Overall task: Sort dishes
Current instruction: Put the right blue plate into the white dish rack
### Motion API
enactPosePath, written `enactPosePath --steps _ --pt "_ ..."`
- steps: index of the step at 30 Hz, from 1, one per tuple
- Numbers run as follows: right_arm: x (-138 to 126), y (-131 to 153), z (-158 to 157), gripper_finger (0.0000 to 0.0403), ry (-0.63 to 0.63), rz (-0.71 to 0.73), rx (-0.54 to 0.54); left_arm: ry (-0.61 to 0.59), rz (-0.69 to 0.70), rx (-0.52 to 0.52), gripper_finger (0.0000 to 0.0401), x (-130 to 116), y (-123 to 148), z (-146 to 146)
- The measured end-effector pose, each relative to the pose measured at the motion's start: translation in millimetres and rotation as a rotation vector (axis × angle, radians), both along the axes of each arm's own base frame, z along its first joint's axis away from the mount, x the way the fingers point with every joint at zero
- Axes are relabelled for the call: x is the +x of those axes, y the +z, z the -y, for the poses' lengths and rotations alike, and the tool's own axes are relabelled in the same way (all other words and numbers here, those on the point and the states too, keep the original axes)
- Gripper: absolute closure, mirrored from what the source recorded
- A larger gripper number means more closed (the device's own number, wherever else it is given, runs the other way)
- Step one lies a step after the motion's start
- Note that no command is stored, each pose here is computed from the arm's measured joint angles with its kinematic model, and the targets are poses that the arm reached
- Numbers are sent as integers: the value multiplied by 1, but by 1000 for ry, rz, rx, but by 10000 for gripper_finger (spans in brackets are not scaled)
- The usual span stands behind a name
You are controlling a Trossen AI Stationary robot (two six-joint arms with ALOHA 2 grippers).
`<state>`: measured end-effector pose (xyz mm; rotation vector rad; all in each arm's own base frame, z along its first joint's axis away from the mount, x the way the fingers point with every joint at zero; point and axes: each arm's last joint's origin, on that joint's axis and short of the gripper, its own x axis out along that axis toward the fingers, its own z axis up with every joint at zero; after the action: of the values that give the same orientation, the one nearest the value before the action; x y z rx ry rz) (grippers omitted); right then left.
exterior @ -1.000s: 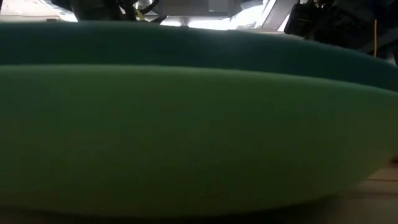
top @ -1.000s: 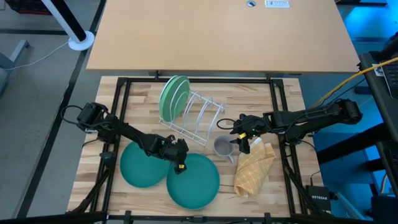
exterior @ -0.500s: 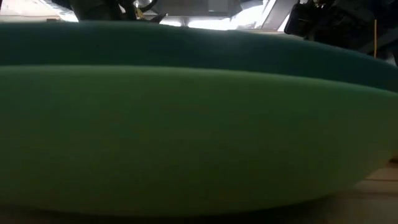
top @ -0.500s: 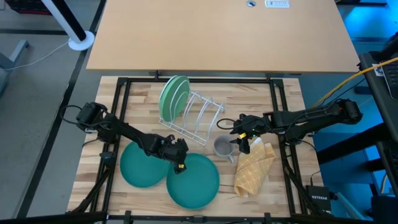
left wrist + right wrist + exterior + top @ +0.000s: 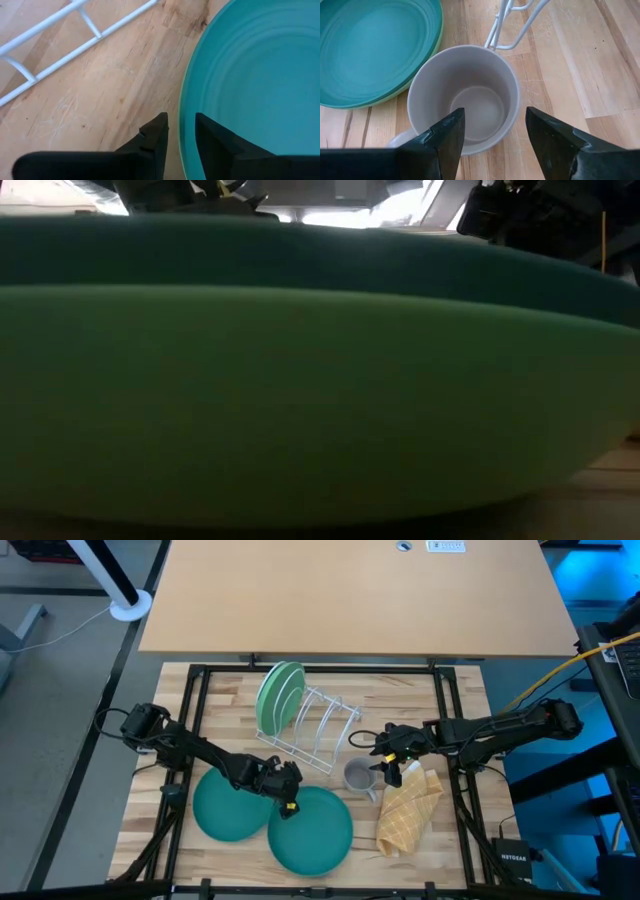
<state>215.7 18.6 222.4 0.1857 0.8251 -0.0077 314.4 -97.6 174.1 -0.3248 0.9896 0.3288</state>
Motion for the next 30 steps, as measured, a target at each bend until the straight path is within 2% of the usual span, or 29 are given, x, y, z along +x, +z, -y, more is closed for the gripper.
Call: enactPosePath --steps 7,15,21,30 --pt "0 0 0 188 0 0 0 10 2 -8 339 0 0 1" --pt "0 0 0 188 0 0 0 -3 -6 -32 346 0 0 1" --pt "0 0 0 188 0 0 0 -7 -12 -57 394 0 -1 2" --pt "0 0 0 188 0 -1 0 13 -3 -62 399 -1 1 2"
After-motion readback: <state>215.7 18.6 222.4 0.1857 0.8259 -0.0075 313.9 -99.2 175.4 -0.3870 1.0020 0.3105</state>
